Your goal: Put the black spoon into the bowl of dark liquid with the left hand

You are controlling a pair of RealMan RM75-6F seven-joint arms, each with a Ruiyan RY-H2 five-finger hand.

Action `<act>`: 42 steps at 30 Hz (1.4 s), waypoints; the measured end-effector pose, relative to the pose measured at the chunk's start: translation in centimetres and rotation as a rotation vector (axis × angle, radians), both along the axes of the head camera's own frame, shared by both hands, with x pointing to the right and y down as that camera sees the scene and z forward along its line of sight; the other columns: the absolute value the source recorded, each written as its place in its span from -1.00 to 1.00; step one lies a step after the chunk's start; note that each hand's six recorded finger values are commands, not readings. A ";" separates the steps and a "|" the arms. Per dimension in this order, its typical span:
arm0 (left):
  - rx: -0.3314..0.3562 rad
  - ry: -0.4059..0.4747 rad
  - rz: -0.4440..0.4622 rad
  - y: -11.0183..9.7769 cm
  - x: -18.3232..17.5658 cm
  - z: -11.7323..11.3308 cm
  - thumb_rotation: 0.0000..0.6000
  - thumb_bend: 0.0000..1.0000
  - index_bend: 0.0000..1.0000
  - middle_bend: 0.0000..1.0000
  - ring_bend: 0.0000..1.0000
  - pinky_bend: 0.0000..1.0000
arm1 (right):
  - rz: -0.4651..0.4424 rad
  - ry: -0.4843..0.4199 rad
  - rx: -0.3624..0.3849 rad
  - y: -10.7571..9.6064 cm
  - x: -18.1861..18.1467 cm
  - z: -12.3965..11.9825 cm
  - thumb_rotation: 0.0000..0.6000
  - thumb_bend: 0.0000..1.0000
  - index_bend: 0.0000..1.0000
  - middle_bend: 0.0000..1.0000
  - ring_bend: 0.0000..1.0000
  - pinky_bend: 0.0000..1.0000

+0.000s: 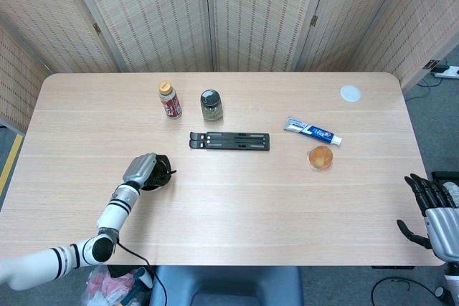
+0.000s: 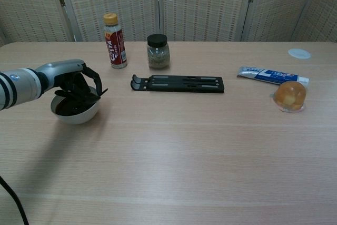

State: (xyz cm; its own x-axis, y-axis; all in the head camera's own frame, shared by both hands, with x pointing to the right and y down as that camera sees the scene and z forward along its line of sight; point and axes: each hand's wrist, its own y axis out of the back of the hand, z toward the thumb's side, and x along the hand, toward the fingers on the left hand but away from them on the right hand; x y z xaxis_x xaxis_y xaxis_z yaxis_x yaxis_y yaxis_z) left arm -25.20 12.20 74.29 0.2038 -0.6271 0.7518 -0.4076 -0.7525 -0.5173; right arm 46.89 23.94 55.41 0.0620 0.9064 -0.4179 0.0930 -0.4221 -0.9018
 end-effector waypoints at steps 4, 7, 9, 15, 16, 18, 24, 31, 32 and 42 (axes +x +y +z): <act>0.017 -0.017 -0.002 -0.8 0.1 0.3 1.00 0.17 0.35 1.00 0.88 1.00 | 0.007 0.000 0.002 0.1 0.2 -0.1 1.00 -0.58 -0.93 -0.86 -0.82 -0.78; 0.034 -0.042 -0.015 -1.5 -0.4 0.3 1.00 0.17 0.35 1.00 0.88 1.00 | 0.008 -0.002 0.005 0.1 0.2 0.0 1.00 -0.58 -0.93 -0.86 -0.82 -0.78; 0.037 -0.044 -0.030 -1.6 -0.8 0.2 1.00 0.17 0.34 1.00 0.88 1.00 | 0.006 -0.003 0.006 0.0 0.2 0.0 1.00 -0.58 -0.93 -0.86 -0.82 -0.78; 0.051 -0.043 -0.025 -0.8 -1.6 -1.1 1.00 -0.22 -0.27 0.80 0.69 1.00 | -0.003 -0.008 0.009 -0.3 0.0 0.1 1.00 -0.58 -0.93 -0.86 -0.82 -0.78; 0.054 -0.042 -0.020 -0.6 -1.7 -1.3 1.00 -0.32 -0.41 0.71 0.59 1.00 | -0.005 -0.008 0.009 -0.4 0.0 0.2 1.00 -0.58 -0.93 -0.86 -0.82 -0.78; 0.066 -0.040 -0.008 -0.2 -1.9 -2.0 1.00 -0.44 -0.61 0.49 0.40 1.00 | -0.010 -0.010 0.012 -0.5 -0.1 0.2 1.00 -0.58 -0.93 -0.86 -0.82 -0.78; 0.140 -0.051 0.003 0.1 -2.7 -3.5 1.00 -0.51 -0.87 -0.20 -0.21 0.58 | -0.016 -0.010 0.022 -0.9 -0.2 0.0 1.00 -0.58 -0.93 -0.86 -0.82 -0.78; 0.253 -0.079 -0.014 -0.1 -4.5 -6.0 1.00 -0.51 -0.81 -0.37 -0.43 0.18 | -0.002 -0.005 0.022 -1.0 0.2 -0.1 1.00 -0.58 -0.93 -0.86 -0.82 -0.78; 0.277 -0.090 -0.010 -0.2 -4.9 -6.4 1.00 -0.51 -0.76 -0.37 -0.43 0.17 | -0.001 -0.003 0.019 -1.0 0.2 0.0 1.00 -0.58 -0.93 -0.86 -0.82 -0.78; 0.511 -0.310 0.010 3.2 -12.0 -11.2 1.00 -0.51 -0.58 -0.37 -0.43 -0.15 | -0.011 -0.012 -0.010 -1.4 -0.4 1.0 1.00 -0.56 -0.93 -0.86 -0.82 -0.78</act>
State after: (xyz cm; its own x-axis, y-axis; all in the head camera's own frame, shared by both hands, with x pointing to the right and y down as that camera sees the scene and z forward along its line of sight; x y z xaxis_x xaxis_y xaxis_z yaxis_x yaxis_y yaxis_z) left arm -37.17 15.38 63.09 0.0312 -0.9243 0.3803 -0.1740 -0.3797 -0.9086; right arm 46.48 22.56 56.38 0.0769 0.9015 -0.4258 0.0997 -0.4319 -0.8964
